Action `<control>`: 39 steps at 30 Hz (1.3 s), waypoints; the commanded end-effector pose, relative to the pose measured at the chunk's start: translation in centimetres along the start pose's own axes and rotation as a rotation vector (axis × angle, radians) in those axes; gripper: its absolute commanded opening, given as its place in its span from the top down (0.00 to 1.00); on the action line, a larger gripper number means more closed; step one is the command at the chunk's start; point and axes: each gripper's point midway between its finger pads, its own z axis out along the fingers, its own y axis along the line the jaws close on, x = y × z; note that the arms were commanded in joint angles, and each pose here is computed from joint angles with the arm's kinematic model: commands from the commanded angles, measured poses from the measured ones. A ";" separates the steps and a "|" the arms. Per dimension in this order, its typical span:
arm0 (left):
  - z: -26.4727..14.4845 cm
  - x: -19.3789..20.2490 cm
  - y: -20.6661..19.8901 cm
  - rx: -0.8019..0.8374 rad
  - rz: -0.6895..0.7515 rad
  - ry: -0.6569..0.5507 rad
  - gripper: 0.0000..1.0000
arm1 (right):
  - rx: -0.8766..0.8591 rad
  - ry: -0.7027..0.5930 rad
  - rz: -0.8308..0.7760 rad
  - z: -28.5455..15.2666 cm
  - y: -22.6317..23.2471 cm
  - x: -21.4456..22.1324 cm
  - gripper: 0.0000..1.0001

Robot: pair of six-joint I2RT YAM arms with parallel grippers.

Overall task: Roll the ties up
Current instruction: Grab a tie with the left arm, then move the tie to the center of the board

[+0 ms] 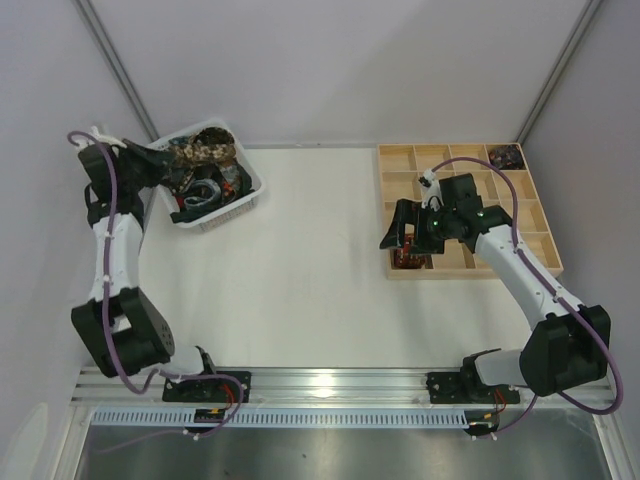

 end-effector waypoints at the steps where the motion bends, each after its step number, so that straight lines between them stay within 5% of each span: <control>1: -6.1 -4.6 -11.2 0.220 0.053 -0.143 1.00 | 0.004 -0.027 -0.027 -0.9 0.6 -1.1 0.03; 9: -19.5 -9.0 -23.5 0.419 0.110 -0.294 1.00 | -0.044 -0.007 -0.062 -0.8 3.1 0.1 0.03; 17: -33.9 -12.3 -31.0 0.482 0.227 -0.492 0.99 | -0.094 -0.002 -0.085 -1.7 5.1 0.5 0.03; 27: -34.6 -11.3 -31.8 0.558 0.148 -0.420 0.99 | -0.124 0.061 -0.061 -1.8 5.5 3.5 0.03; 31: -32.5 -9.2 -29.8 0.535 0.155 -0.305 1.00 | -0.125 0.074 -0.049 -1.4 5.2 3.8 0.03; 35: -27.2 -6.2 -25.9 0.478 0.046 -0.216 1.00 | -0.104 0.083 -0.043 -1.0 4.8 3.7 0.03; 39: -18.3 3.7 -23.6 0.422 -0.006 0.087 1.00 | -0.109 0.083 -0.023 -0.2 4.7 3.6 0.03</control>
